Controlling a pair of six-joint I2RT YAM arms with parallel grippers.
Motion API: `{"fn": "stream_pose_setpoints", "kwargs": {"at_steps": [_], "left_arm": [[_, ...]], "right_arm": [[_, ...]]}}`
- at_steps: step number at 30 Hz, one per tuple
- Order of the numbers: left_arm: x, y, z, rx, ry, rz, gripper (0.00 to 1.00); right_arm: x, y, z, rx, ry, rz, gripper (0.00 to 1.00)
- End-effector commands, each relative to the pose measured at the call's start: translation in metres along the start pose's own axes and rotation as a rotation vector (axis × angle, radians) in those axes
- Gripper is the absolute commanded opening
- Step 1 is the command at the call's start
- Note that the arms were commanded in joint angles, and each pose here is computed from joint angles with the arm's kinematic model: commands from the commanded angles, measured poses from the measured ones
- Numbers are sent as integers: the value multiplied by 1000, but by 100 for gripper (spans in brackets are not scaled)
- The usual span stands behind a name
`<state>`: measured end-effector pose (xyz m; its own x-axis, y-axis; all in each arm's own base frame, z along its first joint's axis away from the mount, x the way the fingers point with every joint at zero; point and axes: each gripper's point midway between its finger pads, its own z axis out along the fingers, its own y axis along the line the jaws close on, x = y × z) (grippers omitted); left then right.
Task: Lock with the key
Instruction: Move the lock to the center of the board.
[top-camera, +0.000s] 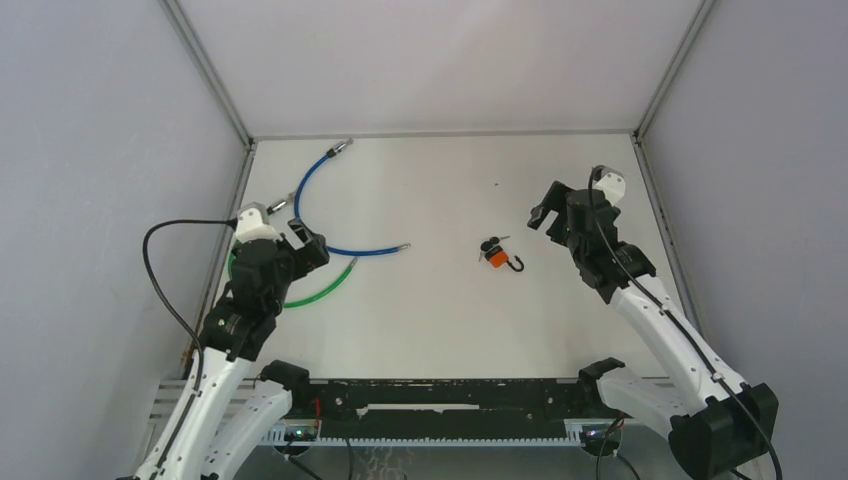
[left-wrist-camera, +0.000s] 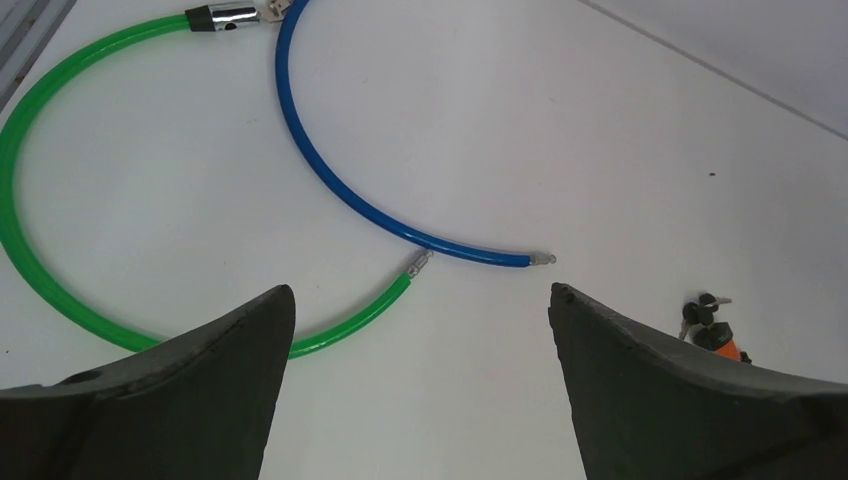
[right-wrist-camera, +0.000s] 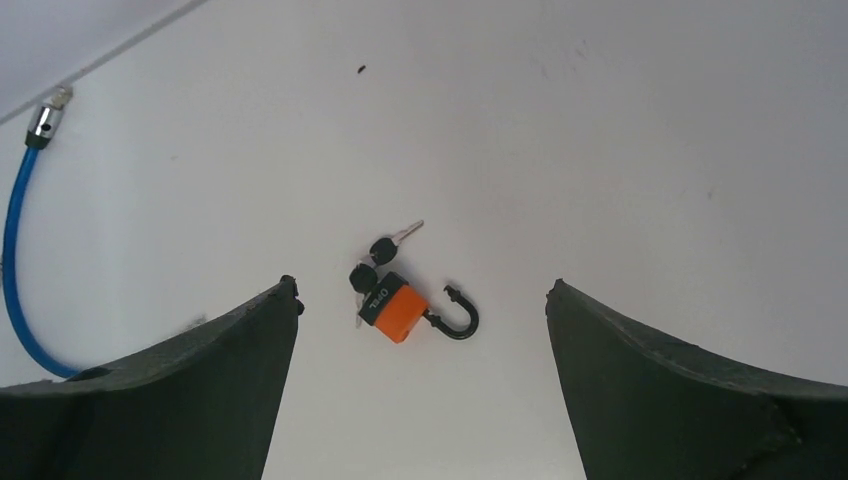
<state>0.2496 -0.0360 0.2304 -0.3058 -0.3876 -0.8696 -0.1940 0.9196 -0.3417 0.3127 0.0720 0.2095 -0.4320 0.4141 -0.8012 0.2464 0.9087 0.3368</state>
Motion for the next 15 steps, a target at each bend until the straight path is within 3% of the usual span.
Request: {"fn": "stream_pose_setpoints", "kwargs": {"at_steps": [1,5,8,11,15], "left_arm": [[-6,-3,6,-18,13,31,100],[33,-1,29,-80,196,86,100],[52,0,43,-157,251,121,100],[58,-7,59,-198,285,60,100],[51,14,96,-358,318,-30,98]], "right_arm": [[-11,9,-4,-3,-24,-1,99],[0,20,1,-30,5,-33,99],[16,39,3,-90,47,-85,99],[39,64,2,-154,89,-160,99],[74,93,-5,-240,173,-207,99]]}}
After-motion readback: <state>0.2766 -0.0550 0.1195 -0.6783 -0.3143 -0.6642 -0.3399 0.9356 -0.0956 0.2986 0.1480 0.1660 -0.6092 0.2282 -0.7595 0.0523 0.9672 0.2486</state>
